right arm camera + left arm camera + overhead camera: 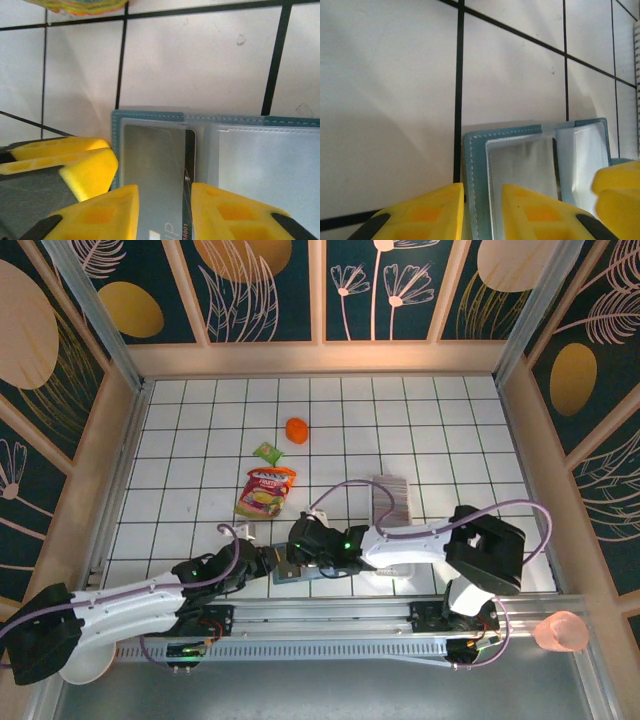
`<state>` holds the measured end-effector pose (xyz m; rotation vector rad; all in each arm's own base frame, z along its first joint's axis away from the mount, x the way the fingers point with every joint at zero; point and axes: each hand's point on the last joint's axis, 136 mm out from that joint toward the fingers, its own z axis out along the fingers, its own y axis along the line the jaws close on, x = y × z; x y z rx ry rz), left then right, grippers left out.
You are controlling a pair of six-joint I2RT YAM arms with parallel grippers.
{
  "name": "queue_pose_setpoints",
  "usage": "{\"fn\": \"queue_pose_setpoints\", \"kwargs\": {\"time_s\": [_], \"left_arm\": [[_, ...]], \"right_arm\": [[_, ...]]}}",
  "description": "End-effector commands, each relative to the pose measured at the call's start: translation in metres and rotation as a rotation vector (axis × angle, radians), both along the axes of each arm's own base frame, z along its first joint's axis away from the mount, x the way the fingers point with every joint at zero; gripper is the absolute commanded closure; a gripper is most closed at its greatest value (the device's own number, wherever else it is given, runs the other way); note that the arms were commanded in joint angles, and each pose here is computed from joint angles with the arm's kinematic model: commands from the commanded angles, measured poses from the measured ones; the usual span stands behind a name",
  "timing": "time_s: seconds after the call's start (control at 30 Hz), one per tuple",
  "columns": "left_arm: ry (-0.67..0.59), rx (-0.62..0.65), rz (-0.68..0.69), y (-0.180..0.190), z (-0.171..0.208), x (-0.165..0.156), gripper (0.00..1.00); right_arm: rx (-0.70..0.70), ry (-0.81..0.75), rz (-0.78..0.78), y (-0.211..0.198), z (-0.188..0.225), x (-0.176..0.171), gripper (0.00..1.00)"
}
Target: Put the credit cards into the card holder
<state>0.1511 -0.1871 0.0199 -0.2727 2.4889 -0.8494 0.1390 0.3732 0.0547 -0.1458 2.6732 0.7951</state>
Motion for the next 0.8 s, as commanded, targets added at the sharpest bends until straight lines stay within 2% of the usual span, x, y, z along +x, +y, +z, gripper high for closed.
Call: {"fn": "queue_pose_setpoints", "kwargs": {"time_s": [0.0,0.27,0.47,0.77], "left_arm": [[0.041,0.004,-0.031,-0.001,0.002,-0.009,0.75],[0.031,-0.065,-0.118,-0.023,0.021,-0.012,0.82],[0.043,-0.016,-0.100,-0.015,0.009,-0.012,0.81],[0.066,0.016,-0.094,-0.008,-0.002,-0.016,0.79]], "right_arm": [[-0.025,-0.072,-0.012,-0.010,0.019,0.005,0.65],[-0.072,-0.047,-0.054,-0.046,0.017,-0.004,0.65],[-0.126,0.012,-0.060,-0.062,-0.004,-0.017,0.65],[-0.138,0.039,-0.042,-0.058,-0.017,-0.024,0.64]]}}
